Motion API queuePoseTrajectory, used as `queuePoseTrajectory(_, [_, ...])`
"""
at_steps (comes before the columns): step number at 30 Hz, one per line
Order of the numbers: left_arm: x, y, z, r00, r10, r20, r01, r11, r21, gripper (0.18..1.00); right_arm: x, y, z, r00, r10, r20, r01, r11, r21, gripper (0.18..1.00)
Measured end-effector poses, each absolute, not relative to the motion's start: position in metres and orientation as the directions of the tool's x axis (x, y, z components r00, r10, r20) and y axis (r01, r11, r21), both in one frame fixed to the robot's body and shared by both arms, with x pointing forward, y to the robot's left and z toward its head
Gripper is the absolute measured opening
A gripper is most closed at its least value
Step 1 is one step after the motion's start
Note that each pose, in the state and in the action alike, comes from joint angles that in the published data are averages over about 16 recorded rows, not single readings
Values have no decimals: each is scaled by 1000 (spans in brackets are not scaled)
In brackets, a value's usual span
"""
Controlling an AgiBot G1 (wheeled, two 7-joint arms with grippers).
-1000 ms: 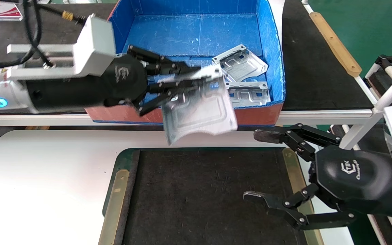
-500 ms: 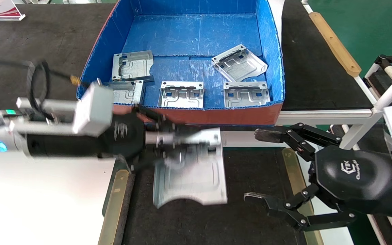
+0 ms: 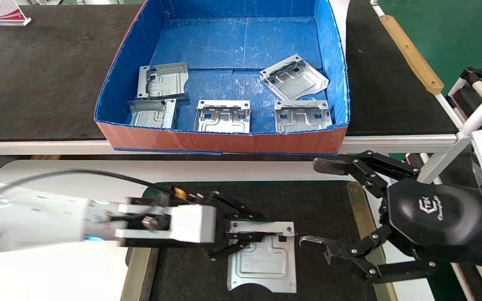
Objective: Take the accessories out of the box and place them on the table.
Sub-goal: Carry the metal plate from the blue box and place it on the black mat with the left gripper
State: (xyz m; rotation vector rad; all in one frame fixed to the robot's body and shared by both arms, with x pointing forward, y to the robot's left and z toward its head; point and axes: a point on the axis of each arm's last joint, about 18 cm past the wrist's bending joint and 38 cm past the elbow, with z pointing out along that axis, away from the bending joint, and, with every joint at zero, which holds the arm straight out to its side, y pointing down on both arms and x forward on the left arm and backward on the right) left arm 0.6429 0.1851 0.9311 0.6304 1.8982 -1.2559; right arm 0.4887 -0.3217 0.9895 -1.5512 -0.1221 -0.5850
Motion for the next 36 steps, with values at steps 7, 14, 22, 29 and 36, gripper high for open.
queuePoseTrajectory(7, [683, 151, 897, -549, -32, -835, 731, 467, -498, 272, 489, -322, 990, 859, -276, 432, 425, -86, -901, 1001])
queuePoseTrajectory(14, [711, 127, 885, -509, -85, -857, 699, 540, -469, 272, 489, -322, 990, 859, -276, 432, 425, -86, -901, 1001])
queuePoseTrajectory(22, [722, 106, 891, -467, -142, -873, 682, 570, -458, 271, 489, -322, 990, 859, -276, 432, 425, -86, -901, 1001])
queuePoseTrajectory(29, [717, 84, 893, -468, -153, -870, 688, 555, -468, 270, 489, -322, 990, 859, -276, 432, 425, -86, -901, 1001])
queuePoseTrajectory(36, [711, 68, 888, -488, -149, -860, 685, 545, -483, 269, 489, -322, 990, 859, -276, 431, 425, -86, -901, 1001])
